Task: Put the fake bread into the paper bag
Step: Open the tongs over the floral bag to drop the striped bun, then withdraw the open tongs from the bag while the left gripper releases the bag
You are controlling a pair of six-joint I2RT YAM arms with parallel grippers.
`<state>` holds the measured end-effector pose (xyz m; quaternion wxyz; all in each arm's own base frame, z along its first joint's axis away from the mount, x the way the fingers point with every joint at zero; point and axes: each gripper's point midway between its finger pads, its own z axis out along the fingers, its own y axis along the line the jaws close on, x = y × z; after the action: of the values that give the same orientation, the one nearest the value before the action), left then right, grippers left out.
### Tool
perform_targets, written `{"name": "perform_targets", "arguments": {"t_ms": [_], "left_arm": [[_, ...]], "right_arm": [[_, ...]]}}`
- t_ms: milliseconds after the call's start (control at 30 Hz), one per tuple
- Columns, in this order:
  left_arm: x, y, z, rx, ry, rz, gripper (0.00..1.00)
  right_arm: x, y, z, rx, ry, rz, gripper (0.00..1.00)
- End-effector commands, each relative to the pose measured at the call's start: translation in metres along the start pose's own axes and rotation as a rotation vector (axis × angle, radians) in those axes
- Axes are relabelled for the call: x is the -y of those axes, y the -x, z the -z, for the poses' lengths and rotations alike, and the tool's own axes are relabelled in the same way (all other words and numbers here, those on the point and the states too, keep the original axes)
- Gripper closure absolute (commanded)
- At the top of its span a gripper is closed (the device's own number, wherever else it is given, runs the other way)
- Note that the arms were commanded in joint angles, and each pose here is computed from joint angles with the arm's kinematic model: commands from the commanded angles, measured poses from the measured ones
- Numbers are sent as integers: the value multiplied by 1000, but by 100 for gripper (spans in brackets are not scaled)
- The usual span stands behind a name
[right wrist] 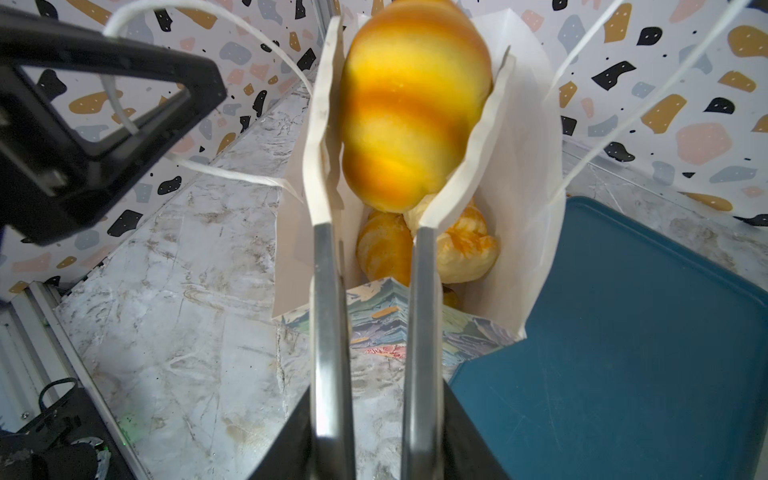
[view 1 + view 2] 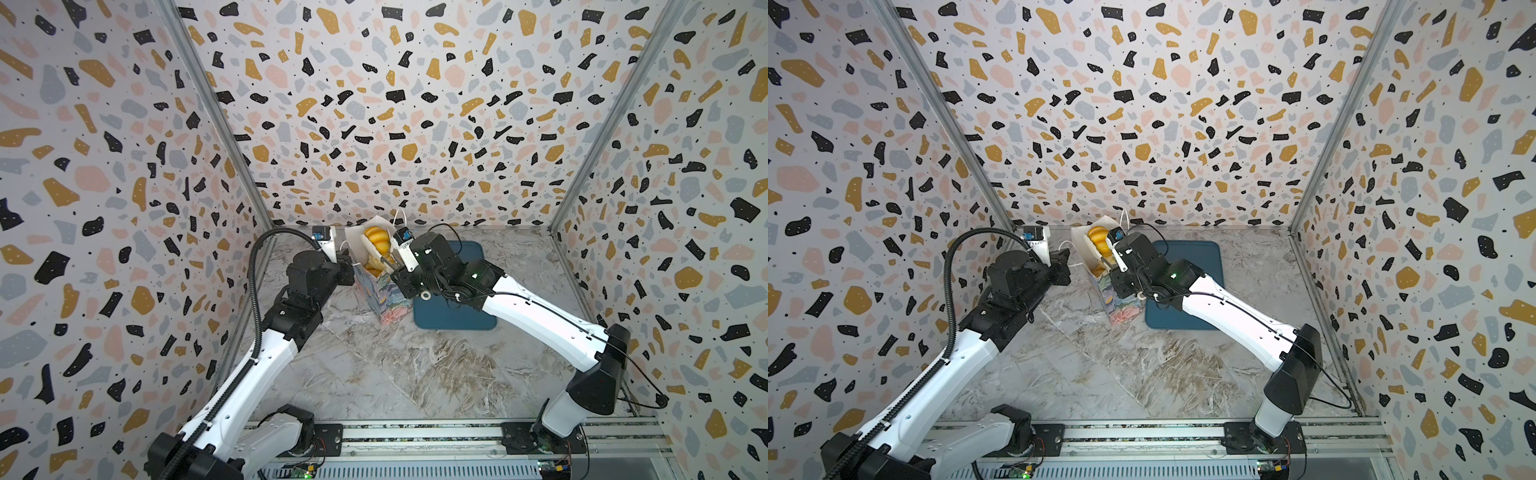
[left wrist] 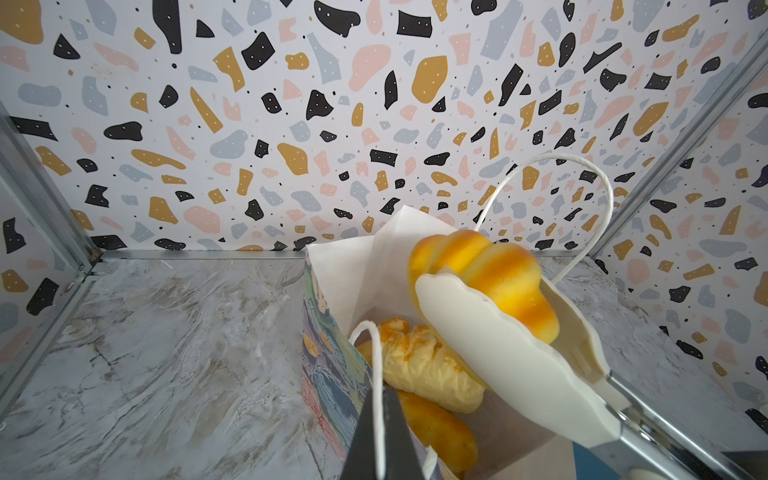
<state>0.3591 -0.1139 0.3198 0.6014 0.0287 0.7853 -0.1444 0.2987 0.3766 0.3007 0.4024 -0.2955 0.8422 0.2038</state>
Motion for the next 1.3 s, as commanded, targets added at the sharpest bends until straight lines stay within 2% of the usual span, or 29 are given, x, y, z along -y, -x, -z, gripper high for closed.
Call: {"name": "perform_targets", "arguments": {"t_ms": [0, 267, 500, 867, 1133, 1267], "left_arm": [[4, 10, 4, 44, -16, -15, 100], [3, 10, 4, 45, -13, -15, 100], [2, 9, 3, 42, -5, -13, 100], [-3, 10, 3, 42, 22, 0, 100], [-15, 12, 6, 60, 95, 30, 100], [-21, 12, 7, 69, 125, 31, 94]], "right_arm": [[-2, 37, 35, 129, 8, -10, 56], [1, 38, 45, 159, 2, -17, 54], [4, 41, 62, 235, 6, -36, 54], [27, 36, 93, 320, -52, -57, 57], [52, 26, 104, 355, -90, -82, 58], [66, 17, 107, 354, -105, -99, 58]]}}
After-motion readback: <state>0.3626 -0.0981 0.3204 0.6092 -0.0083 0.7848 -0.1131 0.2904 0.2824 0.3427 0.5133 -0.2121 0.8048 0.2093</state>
